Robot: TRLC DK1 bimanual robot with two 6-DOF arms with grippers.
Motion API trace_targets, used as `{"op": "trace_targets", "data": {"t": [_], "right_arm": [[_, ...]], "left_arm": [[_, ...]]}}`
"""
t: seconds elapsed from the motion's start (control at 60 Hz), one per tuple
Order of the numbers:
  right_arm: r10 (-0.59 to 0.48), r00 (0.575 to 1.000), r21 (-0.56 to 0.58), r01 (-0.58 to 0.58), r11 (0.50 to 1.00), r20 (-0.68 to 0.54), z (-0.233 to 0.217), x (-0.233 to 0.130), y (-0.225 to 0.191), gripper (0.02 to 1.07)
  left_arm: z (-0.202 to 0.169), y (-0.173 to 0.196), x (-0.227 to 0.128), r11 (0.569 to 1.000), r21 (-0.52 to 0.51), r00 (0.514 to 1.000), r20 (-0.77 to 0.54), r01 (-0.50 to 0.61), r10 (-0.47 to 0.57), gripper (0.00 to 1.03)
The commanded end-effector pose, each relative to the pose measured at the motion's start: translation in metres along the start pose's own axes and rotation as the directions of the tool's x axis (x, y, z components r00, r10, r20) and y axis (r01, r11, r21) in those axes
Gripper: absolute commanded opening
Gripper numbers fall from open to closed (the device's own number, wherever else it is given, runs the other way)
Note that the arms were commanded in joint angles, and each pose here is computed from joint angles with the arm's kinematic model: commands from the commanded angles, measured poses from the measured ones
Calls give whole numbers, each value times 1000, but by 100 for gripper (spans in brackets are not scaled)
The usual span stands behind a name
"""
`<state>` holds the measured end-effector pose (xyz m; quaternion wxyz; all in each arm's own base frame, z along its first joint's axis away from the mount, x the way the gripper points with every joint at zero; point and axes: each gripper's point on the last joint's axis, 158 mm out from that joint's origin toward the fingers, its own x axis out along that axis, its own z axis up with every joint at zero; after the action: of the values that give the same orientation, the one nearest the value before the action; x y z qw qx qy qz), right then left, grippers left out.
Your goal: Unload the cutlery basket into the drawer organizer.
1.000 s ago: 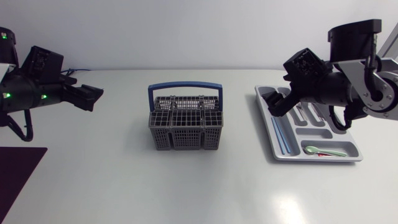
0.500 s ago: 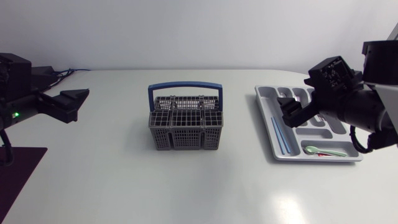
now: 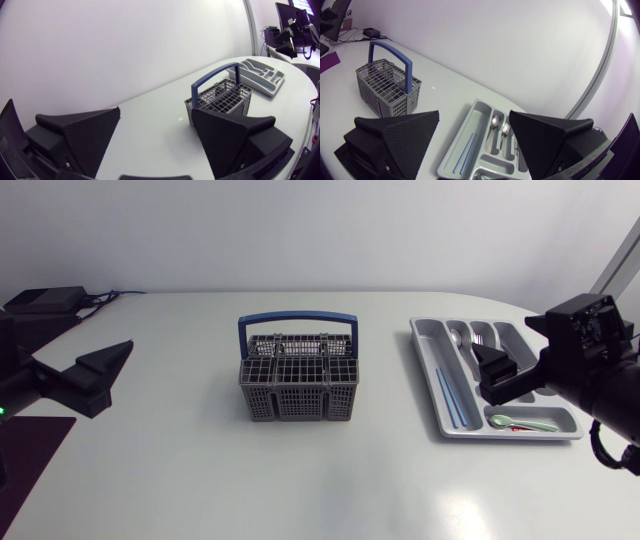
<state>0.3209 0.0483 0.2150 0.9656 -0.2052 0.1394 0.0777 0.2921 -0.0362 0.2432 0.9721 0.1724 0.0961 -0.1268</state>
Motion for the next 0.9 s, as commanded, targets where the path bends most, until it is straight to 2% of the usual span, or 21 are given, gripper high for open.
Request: {"op": "trace_targets", "data": {"t": [0.0, 0.3, 0.617, 0.883], "right_arm": [[-30, 1000, 43, 30, 999, 1, -9, -6, -2, 103], [-121, 991, 68, 117, 991, 62, -15, -33, -15, 103], [-144, 984, 193, 122, 973, 101, -42, -44, -15, 103], [-165, 977, 294, 119, 948, 136, -64, -49, -12, 103]], "left_arm": [[-8, -6, -5, 1000, 1, 1000, 13, 10, -10, 99], [-34, -10, -16, 994, -97, 997, 42, -54, 59, 99], [-65, -11, -21, 969, -214, 987, 64, -128, 144, 99], [-93, -10, -22, 931, -319, 972, 85, -180, 218, 99]]}}
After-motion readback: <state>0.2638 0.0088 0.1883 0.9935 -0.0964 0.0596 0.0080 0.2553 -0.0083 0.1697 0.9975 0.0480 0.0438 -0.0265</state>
